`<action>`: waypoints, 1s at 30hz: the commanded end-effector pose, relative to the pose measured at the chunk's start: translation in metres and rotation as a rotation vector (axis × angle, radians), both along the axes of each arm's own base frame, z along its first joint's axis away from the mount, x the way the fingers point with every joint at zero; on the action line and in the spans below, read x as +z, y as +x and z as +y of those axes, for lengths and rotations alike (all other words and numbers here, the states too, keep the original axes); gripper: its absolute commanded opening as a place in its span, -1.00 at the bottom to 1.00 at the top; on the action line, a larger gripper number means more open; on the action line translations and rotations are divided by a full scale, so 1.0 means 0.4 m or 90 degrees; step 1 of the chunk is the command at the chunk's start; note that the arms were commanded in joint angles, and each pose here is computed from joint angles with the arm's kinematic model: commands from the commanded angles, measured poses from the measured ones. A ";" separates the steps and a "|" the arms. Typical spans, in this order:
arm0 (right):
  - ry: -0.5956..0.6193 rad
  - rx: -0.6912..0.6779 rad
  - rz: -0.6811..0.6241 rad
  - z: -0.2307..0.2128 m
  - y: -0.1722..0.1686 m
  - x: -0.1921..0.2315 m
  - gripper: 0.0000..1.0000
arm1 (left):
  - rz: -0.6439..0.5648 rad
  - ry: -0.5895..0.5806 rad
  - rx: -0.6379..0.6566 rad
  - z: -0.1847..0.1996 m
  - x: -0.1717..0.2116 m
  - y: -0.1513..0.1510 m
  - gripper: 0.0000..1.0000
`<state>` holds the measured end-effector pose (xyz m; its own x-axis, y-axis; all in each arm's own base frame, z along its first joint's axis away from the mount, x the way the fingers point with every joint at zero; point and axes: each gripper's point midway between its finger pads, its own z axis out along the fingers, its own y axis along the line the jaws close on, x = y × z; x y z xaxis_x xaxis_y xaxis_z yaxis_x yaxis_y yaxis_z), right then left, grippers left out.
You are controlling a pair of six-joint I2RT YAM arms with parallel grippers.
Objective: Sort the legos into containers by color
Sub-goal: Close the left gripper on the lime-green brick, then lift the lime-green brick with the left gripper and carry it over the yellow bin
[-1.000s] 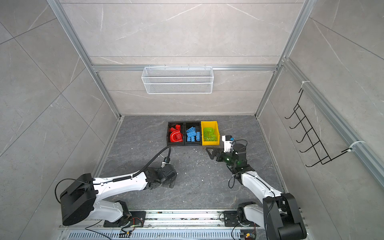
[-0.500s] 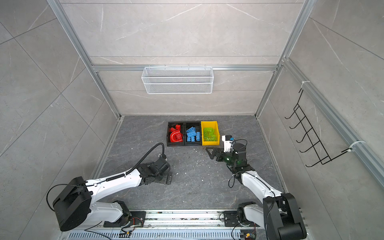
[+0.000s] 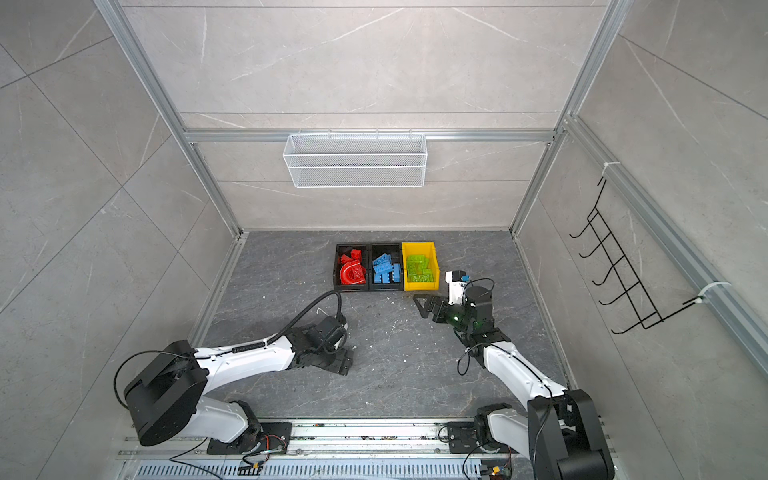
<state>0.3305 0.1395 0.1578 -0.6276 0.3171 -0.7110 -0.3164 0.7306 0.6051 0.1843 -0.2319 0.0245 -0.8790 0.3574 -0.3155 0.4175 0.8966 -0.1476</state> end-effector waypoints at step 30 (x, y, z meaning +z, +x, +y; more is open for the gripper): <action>-0.087 -0.023 -0.012 -0.008 0.005 0.007 0.99 | -0.064 0.116 0.132 0.023 -0.005 0.085 -0.23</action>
<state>0.3294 0.1366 0.1485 -0.6343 0.2723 -0.7236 -0.2808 0.7909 0.5438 0.2094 -0.2263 0.0197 -0.9069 0.2448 -0.3430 0.2552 0.9668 0.0153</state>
